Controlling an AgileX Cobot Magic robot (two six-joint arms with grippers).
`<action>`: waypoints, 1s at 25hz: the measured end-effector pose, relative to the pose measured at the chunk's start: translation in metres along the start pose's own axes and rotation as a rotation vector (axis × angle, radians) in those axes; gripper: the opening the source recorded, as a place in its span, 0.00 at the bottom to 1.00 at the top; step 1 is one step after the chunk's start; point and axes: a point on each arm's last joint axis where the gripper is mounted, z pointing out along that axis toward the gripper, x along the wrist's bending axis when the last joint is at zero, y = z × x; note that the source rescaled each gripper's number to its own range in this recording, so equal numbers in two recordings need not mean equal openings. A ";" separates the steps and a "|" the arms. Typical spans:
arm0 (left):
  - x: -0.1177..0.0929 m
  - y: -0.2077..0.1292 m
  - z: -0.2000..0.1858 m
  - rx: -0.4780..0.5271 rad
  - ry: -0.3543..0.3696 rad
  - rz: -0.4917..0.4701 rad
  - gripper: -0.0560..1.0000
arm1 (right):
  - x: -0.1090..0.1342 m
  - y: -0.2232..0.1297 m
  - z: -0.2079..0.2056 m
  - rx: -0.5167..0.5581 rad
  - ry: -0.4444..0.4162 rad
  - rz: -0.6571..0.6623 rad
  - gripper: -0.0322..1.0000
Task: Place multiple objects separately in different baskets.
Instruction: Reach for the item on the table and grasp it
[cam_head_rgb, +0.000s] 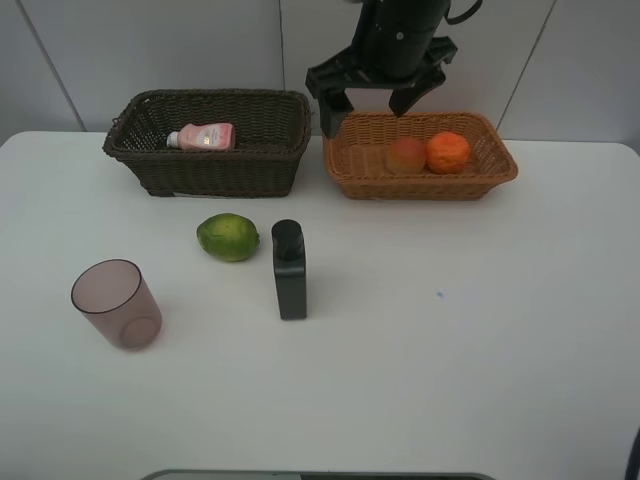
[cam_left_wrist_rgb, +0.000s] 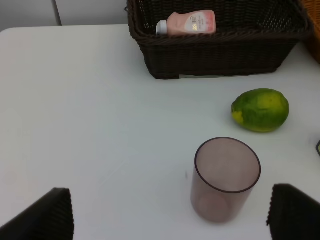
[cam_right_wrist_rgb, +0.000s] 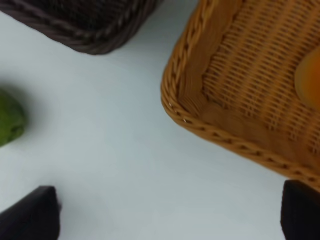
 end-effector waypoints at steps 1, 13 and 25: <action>0.000 0.000 0.000 0.000 0.000 0.000 0.99 | -0.001 -0.005 0.001 0.006 0.000 0.007 0.89; 0.000 0.000 0.000 0.000 0.000 0.000 0.99 | 0.001 -0.042 -0.007 0.034 0.012 0.053 0.89; 0.000 0.000 0.000 0.000 0.000 0.000 0.99 | -0.082 -0.124 -0.055 0.001 -0.053 0.307 0.89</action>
